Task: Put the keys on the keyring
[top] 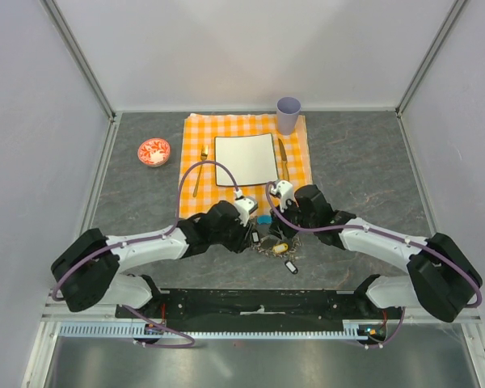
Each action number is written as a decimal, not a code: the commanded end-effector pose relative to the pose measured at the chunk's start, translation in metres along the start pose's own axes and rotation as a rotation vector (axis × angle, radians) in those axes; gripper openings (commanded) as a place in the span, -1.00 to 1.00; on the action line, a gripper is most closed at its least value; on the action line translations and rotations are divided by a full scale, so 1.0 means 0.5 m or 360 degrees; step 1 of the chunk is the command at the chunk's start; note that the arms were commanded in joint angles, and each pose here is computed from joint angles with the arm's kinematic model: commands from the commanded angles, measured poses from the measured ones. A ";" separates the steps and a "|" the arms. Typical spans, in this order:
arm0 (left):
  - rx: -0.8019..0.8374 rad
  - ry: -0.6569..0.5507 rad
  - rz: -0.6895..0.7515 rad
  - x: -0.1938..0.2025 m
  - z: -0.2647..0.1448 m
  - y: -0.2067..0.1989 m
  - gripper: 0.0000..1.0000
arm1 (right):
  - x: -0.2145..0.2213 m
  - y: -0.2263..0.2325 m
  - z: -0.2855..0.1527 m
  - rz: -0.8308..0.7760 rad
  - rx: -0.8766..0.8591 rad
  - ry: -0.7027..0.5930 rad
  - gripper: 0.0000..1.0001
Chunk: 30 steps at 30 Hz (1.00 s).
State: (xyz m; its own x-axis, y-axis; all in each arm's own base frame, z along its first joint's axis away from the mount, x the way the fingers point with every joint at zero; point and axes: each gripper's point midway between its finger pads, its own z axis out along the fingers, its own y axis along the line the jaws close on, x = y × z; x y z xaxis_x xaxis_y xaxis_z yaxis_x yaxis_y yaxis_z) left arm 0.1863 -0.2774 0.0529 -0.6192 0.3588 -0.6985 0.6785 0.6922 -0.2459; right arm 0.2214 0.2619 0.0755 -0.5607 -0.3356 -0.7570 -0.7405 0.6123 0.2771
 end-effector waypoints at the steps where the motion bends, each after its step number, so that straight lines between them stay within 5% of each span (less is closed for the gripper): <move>1: -0.0061 0.0055 -0.0145 -0.020 0.011 -0.016 -0.18 | -0.013 -0.007 -0.013 -0.0003 0.0049 -0.0051 -0.21; 17: -0.0165 0.0063 -0.0292 -0.035 0.049 -0.027 -0.44 | -0.001 -0.005 -0.010 -0.0001 0.0038 -0.0045 -0.21; 30: -0.0267 0.0139 -0.0302 -0.007 0.053 -0.010 -0.46 | -0.003 -0.001 -0.013 -0.0006 0.0022 -0.0057 -0.21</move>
State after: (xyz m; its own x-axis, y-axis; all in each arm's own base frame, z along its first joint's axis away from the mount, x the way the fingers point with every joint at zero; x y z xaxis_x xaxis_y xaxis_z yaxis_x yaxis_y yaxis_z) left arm 0.1914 -0.2905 0.0308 -0.7571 0.3003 -0.5802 0.5062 0.8311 -0.2303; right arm 0.2184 0.2538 0.0714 -0.5637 -0.3361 -0.7545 -0.7289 0.6321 0.2630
